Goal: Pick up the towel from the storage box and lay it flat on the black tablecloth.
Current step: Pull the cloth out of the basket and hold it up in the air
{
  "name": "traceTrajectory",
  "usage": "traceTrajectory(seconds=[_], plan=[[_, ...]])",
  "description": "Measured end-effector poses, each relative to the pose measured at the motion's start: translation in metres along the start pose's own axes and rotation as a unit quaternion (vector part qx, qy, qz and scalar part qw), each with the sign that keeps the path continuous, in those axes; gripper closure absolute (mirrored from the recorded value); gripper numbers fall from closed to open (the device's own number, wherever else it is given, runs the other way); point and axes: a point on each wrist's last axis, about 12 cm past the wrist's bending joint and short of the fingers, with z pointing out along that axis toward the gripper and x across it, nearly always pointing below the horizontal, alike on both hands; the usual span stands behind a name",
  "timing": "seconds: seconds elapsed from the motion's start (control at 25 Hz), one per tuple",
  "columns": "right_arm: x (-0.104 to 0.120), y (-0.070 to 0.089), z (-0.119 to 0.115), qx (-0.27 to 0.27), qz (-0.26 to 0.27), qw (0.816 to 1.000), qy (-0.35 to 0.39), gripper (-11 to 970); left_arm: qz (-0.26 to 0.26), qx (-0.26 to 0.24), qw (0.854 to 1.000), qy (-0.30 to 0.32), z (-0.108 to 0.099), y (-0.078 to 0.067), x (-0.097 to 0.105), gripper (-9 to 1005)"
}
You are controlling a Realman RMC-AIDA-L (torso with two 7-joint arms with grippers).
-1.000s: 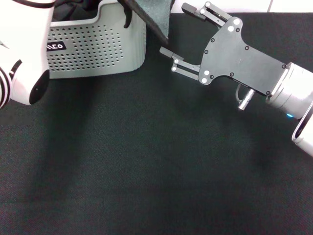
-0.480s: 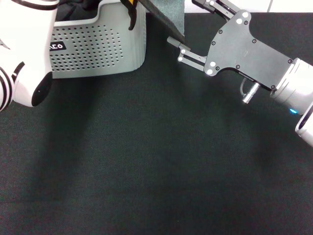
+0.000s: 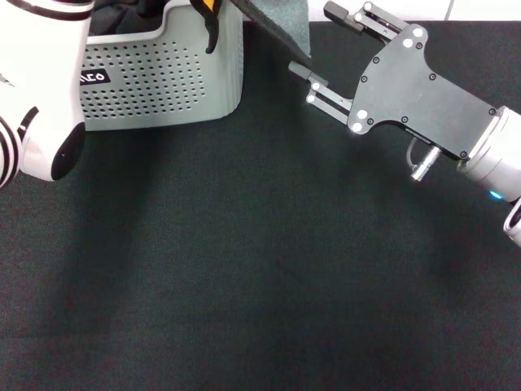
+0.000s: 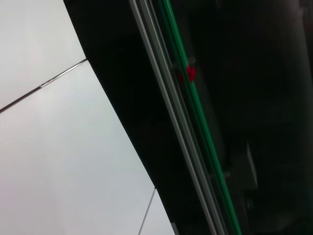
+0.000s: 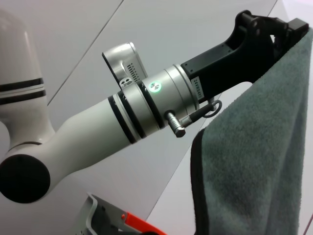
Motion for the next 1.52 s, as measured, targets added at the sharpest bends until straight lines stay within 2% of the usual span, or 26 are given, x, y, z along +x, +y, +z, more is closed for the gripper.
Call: traceTrajectory(seconds=[0.24,0.44,1.0,1.4,1.52], plan=[[-0.0007,-0.0004,-0.0016,0.003,0.0,1.0,-0.002,323,0.001,0.0,1.0,-0.002,0.0,0.0002,-0.0008,989],[-0.0012,-0.0007,-0.0013,0.003,0.0,1.0,-0.004,489,0.002,0.0,1.0,-0.003,-0.0001,0.0004,-0.0012,989],[-0.001,-0.0017,-0.0018,0.009,0.002,1.0,-0.002,677,0.019,-0.01,1.0,-0.013,-0.0035,0.0016,-0.0044,989],[-0.0005,-0.0021,-0.0014,0.01,0.002,1.0,0.001,704,0.021,-0.014,1.0,-0.018,-0.005,0.0019,-0.0055,989],[-0.0004,-0.0022,-0.0014,0.01,0.002,1.0,0.001,758,0.021,-0.013,1.0,-0.017,-0.0051,0.0017,-0.0052,989]])
